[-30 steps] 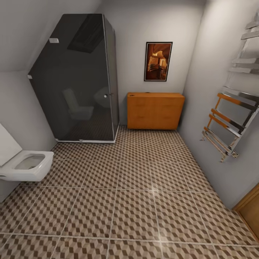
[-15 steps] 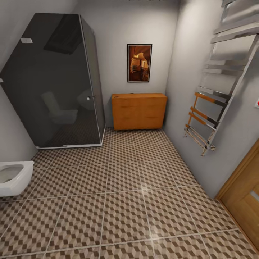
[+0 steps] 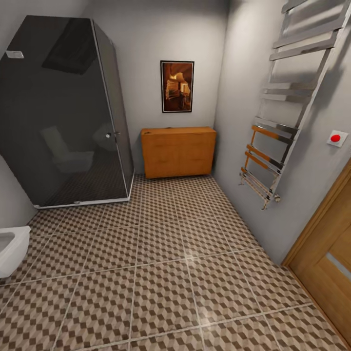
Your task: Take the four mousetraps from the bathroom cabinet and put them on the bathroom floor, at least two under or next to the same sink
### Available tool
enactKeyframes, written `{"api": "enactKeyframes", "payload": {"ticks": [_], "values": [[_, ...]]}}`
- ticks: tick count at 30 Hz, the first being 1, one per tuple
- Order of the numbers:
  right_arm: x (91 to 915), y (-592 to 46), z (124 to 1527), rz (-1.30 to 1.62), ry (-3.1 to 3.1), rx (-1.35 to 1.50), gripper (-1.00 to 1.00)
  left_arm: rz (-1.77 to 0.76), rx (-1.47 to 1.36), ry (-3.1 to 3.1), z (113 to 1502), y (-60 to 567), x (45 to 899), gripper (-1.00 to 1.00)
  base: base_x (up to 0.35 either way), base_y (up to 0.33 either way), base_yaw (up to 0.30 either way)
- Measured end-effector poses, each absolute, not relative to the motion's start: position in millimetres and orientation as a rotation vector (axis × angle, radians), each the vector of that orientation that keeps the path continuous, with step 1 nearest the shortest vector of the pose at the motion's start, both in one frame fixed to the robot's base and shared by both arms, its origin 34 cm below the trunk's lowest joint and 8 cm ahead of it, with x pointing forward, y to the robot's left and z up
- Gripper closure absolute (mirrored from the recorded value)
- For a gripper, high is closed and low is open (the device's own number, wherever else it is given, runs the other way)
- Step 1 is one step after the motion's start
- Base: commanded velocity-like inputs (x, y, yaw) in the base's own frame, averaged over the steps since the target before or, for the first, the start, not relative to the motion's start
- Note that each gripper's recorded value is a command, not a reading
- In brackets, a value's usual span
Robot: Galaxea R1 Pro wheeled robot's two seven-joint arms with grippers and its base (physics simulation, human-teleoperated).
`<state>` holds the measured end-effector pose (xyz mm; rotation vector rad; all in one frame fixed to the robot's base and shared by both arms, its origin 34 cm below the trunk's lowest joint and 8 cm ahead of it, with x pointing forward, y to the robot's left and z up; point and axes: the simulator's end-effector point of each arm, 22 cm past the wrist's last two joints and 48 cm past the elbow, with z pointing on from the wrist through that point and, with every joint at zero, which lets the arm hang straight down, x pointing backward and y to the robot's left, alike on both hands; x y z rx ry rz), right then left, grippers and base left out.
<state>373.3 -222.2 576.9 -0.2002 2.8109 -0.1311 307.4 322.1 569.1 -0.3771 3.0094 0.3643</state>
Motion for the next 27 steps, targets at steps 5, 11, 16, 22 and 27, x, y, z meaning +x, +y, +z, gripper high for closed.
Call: {"api": "enactKeyframes", "payload": {"ticks": [5,11,16,22,27], "values": [[372.9,-222.6,576.9,-0.132,2.812,-0.2,-1.0,0.364,-0.375,3.01,569.2,321.6,307.3,-1.0,0.29,0.0,-0.008],[372.6,-222.8,576.8,-0.132,2.812,-0.201,-1.0,0.363,-0.377,3.01,569.2,321.7,307.5,-1.0,0.322,0.0,-0.002],[372.6,-223.4,576.8,-0.134,2.812,-0.202,-1.0,0.365,-0.377,3.009,569.3,322.3,307.4,-1.0,0.332,0.0,0.0],[373.1,-223.8,576.9,-0.134,2.811,-0.203,-1.0,0.364,-0.378,3.009,569.2,322.0,307.4,-1.0,0.333,0.0,0.0],[372.3,-223.4,576.7,-0.133,2.813,-0.208,-1.0,0.364,-0.378,3.009,569.2,322.0,307.4,-1.0,0.334,0.0,0.0]]}}
